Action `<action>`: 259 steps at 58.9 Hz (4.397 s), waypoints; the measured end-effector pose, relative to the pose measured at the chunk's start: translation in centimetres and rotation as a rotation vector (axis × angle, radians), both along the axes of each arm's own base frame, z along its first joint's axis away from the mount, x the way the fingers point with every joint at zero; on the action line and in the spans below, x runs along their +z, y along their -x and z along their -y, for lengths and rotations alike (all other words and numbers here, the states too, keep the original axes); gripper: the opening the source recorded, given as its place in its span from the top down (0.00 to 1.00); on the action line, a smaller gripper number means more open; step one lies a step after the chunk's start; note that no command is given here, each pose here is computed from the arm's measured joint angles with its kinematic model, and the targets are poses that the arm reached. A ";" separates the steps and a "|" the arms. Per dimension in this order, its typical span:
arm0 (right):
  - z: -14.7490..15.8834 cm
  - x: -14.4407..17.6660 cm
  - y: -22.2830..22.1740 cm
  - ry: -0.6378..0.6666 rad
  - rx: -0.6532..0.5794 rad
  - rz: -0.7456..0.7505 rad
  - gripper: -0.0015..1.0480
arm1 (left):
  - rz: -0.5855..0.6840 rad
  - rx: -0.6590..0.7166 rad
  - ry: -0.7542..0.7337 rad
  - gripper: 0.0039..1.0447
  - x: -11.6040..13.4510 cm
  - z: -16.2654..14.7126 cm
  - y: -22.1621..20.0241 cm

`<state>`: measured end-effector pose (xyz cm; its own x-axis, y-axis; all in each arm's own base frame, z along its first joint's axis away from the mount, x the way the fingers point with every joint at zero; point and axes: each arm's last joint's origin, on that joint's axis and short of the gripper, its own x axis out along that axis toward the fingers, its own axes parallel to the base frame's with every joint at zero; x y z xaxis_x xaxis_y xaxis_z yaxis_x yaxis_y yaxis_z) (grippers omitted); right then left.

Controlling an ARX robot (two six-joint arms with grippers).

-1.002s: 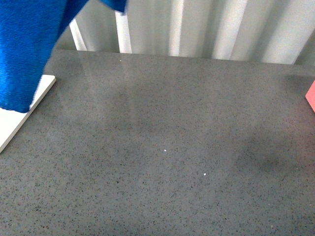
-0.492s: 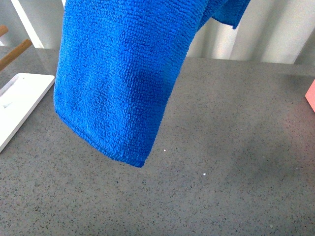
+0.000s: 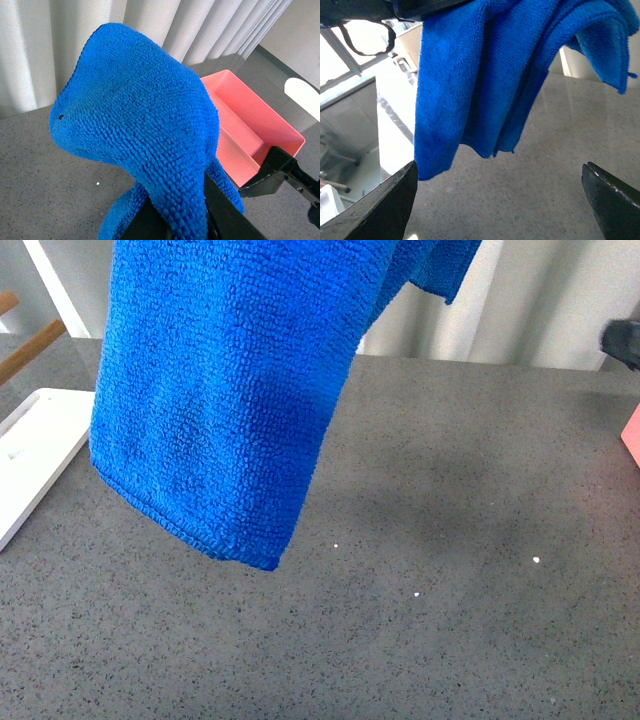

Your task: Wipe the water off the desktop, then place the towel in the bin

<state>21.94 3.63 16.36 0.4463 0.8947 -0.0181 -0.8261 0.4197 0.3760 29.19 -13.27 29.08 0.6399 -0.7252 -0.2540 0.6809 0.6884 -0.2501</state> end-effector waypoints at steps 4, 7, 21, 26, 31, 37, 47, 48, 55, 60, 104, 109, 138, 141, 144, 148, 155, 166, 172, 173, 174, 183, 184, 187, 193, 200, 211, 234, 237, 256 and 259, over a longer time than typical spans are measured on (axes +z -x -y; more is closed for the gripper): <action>-1.1 0.0 -1.4 -0.027 0.038 -0.003 0.07 | 0.000 0.000 0.000 0.96 0.0 0.0 0.0; -1.9 0.0 -2.3 -0.036 0.061 -0.008 0.07 | 0.000 -0.001 0.000 0.96 0.0 0.0 0.0; -6.6 0.3 -7.2 -0.083 0.153 -0.018 0.07 | 0.000 0.000 0.000 0.96 0.0 0.0 0.0; -8.1 0.5 -8.5 -0.093 0.177 -0.013 0.07 | 0.000 0.000 0.000 0.96 0.0 0.0 0.0; -9.4 0.7 -9.4 -0.099 0.202 -0.003 0.07 | 0.000 0.000 0.000 0.96 0.0 0.0 0.0; -11.2 1.5 -10.1 -0.099 0.262 0.004 0.07 | 0.000 0.000 0.000 0.96 0.0 0.0 0.0; -12.5 2.1 -10.5 -0.080 0.279 0.008 0.19 | 0.001 0.010 -0.002 0.96 0.0 -0.1 -0.1; -12.6 2.1 -10.6 -0.080 0.276 0.009 0.22 | 0.001 0.010 -0.002 0.96 0.0 -0.1 -0.1; -12.8 2.0 -10.8 -0.073 0.232 0.026 0.42 | 0.000 0.012 -0.002 0.92 0.0 -0.1 -0.1; -12.6 1.7 -10.8 -0.060 0.203 0.034 0.58 | 0.000 0.010 -0.001 0.77 0.0 -0.1 -0.1; -9.0 0.7 -9.9 0.099 0.160 0.096 0.95 | 0.001 0.017 -0.004 0.06 0.0 -0.1 -0.1; -8.6 0.8 -9.6 0.105 0.162 0.102 0.95 | 0.000 0.007 -0.002 0.06 0.0 -0.1 -0.1; -7.4 0.9 -8.9 0.104 0.138 0.101 0.95 | 0.337 0.808 -0.123 0.75 -5.7 -7.6 6.5; -7.4 0.9 -8.8 0.104 0.141 0.099 0.95 | 0.333 0.801 -0.128 0.83 -6.4 -8.1 7.2; -7.4 0.9 -8.8 0.104 0.138 0.099 0.95 | 0.333 0.796 -0.129 0.90 -6.8 -8.6 7.8; -7.2 1.0 -8.8 0.104 0.133 0.099 0.95 | 0.336 0.791 -0.127 0.97 -7.3 -9.1 8.6; -6.9 1.1 -8.9 0.104 0.120 0.101 0.95 | 0.340 0.797 -0.131 0.97 -8.4 -10.2 10.1; -6.9 1.0 -8.7 0.099 0.120 0.101 0.95 | 0.341 0.801 -0.131 0.97 -9.5 -11.2 11.7; -6.8 1.0 -8.7 0.098 0.111 0.108 0.95 | 0.341 0.799 -0.130 0.97 -10.1 -11.6 12.6; -6.8 1.0 -8.7 0.098 0.108 0.109 0.95 | 0.341 0.798 -0.130 0.97 -10.2 -11.7 12.9; -6.7 0.9 -8.7 0.099 0.106 0.108 0.95 | 0.342 0.798 -0.130 0.97 -10.3 -11.8 13.0; -6.6 0.8 -8.7 0.100 0.099 0.102 0.95 | 0.338 0.784 -0.129 0.97 -11.0 -12.8 14.2; -6.6 0.8 -8.7 0.100 0.099 0.102 0.95 | 0.339 0.787 -0.129 0.97 -11.0 -12.9 14.3; -6.6 0.8 -8.7 0.101 0.098 0.097 0.95 | 0.338 0.799 -0.131 0.97 -11.2 -13.1 14.6; -6.6 0.7 -8.7 0.105 0.091 0.083 0.95 | 0.341 0.807 -0.131 0.97 -11.3 -13.2 15.1; -6.6 0.6 -8.7 0.107 0.085 0.080 0.95 | 0.339 0.805 -0.132 0.97 -11.7 -13.2 15.7; -6.8 0.6 -8.6 0.112 0.080 0.073 0.95 | 0.363 0.805 -0.122 0.97 -11.8 -13.2 16.3; -7.0 0.6 -8.6 0.114 0.078 0.074 0.95 | 0.372 0.806 -0.118 0.97 -11.6 -13.2 17.4; -7.0 0.6 -8.6 0.113 0.078 0.075 0.95 | 0.371 0.806 -0.119 0.97 -11.6 -13.2 17.6; -7.0 0.5 -8.6 0.121 0.077 0.070 0.95 | 0.371 0.806 -0.119 0.97 -11.7 -13.2 18.3; -7.0 0.5 -8.6 0.121 0.077 0.071 0.95 | 0.371 0.806 -0.118 0.97 -11.7 -13.2 18.3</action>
<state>30.53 10.59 16.81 0.3803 0.9196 -0.0988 -0.8803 0.3927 0.2661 10.87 -0.02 17.40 0.9997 -0.0019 0.0261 0.0021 1.0000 -0.0071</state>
